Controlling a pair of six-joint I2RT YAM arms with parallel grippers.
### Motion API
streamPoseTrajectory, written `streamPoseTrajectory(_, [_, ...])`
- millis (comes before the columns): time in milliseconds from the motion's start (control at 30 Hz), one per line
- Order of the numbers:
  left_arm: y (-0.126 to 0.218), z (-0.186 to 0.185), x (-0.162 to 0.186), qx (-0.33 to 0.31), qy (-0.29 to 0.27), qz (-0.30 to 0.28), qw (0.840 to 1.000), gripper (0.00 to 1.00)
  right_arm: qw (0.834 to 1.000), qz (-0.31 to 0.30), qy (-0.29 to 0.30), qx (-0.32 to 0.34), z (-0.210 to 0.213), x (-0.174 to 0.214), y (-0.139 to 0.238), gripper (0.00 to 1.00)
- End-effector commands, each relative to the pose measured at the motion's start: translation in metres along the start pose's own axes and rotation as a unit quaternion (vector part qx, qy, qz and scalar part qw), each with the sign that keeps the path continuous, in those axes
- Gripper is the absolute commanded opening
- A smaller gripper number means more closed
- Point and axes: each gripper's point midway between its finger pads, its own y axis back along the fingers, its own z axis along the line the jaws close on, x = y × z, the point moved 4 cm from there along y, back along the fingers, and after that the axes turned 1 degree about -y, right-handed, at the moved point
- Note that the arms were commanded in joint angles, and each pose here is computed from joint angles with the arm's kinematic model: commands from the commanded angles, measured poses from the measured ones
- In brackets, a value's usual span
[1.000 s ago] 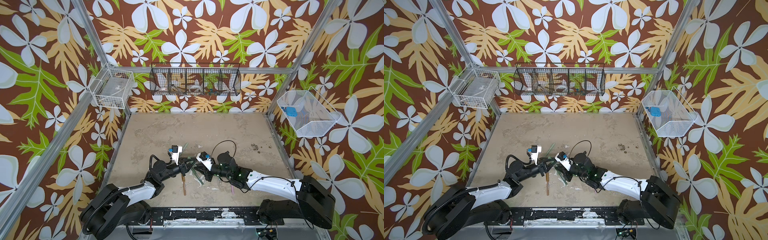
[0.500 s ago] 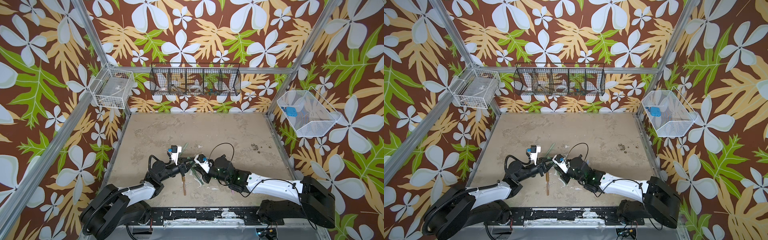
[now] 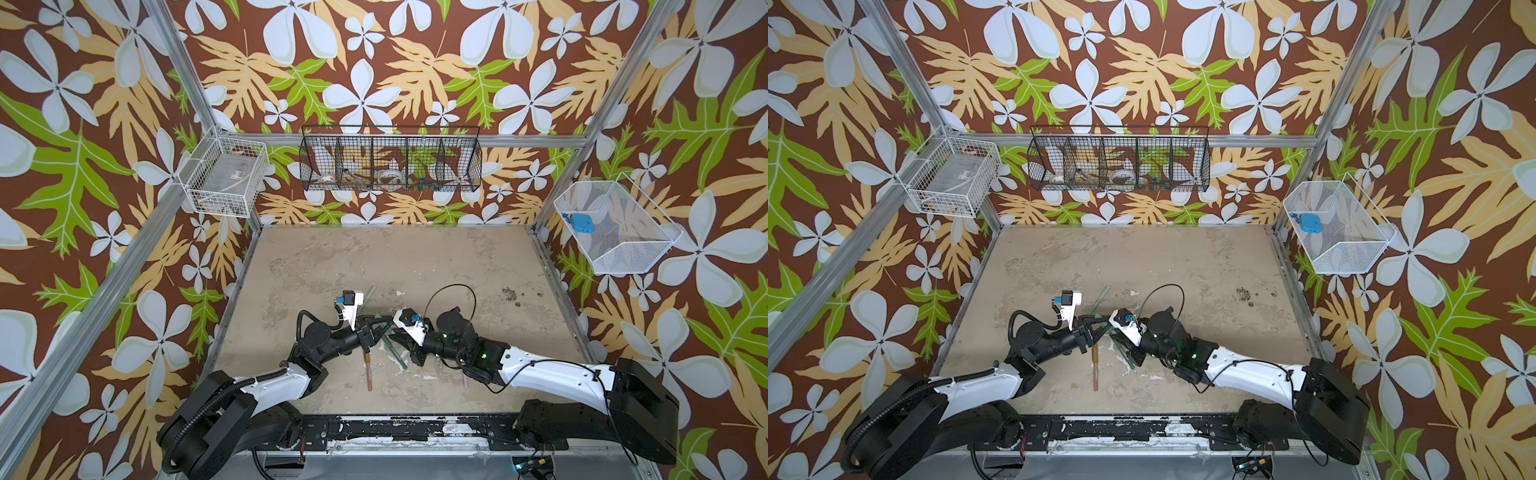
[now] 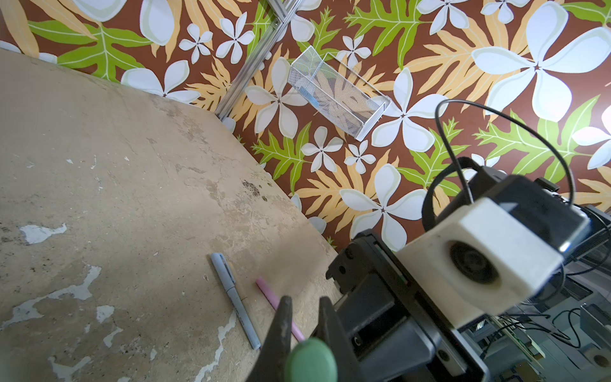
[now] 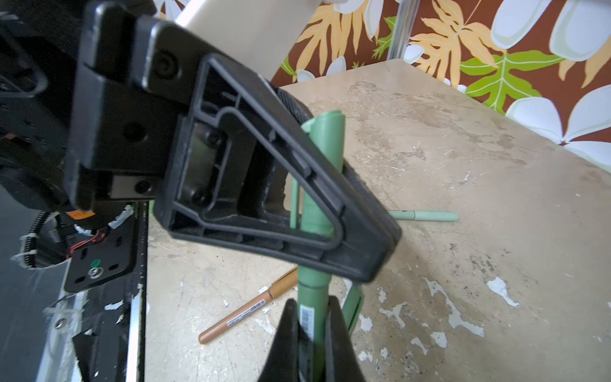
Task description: Open the pen caps
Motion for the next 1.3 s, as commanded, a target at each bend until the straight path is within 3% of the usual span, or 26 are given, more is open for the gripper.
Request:
streamPoseTrajectory(0, [0.001,0.006,-0.016,-0.023,-0.013,-0.047,0.999,0.00,0.994,0.022,-0.016,-0.102,0.020,0.012,0.006,0.00])
streamPoseTrajectory(167, [0.002,0.006,-0.017,-0.023,-0.008,-0.051,0.998,0.00,0.996,0.036,-0.025,-0.076,0.011,0.016,0.002,0.00])
streamPoseTrajectory(267, [0.004,0.007,-0.019,-0.027,-0.005,-0.054,0.998,0.00,0.998,0.061,-0.002,0.021,-0.004,0.021,-0.004,0.00])
streamPoseTrajectory(333, [0.004,0.008,-0.020,-0.030,-0.006,-0.057,0.998,0.00,0.990,0.073,0.047,0.112,-0.007,0.022,-0.007,0.00])
streamPoseTrajectory(467, [0.005,0.009,-0.020,-0.034,-0.006,-0.058,0.998,0.00,0.978,0.074,0.073,0.179,-0.006,0.020,-0.007,0.00])
streamPoseTrajectory(600, [0.005,0.010,-0.020,-0.035,-0.006,-0.058,0.998,0.00,0.984,0.059,0.063,0.158,0.000,0.019,-0.004,0.00])
streamPoseTrajectory(767, [0.005,0.010,-0.020,-0.036,-0.007,-0.057,0.998,0.00,0.998,0.047,0.020,0.031,0.015,0.020,-0.004,0.00])
streamPoseTrajectory(867, [0.005,0.010,-0.020,-0.034,-0.008,-0.056,0.998,0.00,0.999,0.039,0.002,-0.026,0.019,0.020,-0.001,0.00])
streamPoseTrajectory(1067, [0.006,0.009,-0.021,-0.034,-0.009,-0.058,0.998,0.00,0.996,0.046,-0.019,-0.076,0.023,0.025,-0.003,0.00])
streamPoseTrajectory(1133, [0.006,0.009,-0.021,-0.034,-0.008,-0.058,0.998,0.00,0.997,0.049,-0.019,-0.061,0.019,0.025,-0.004,0.00])
streamPoseTrajectory(1267, [0.007,0.009,-0.022,-0.036,-0.010,-0.060,0.997,0.00,0.995,0.068,0.018,0.067,0.003,0.027,-0.008,0.00])
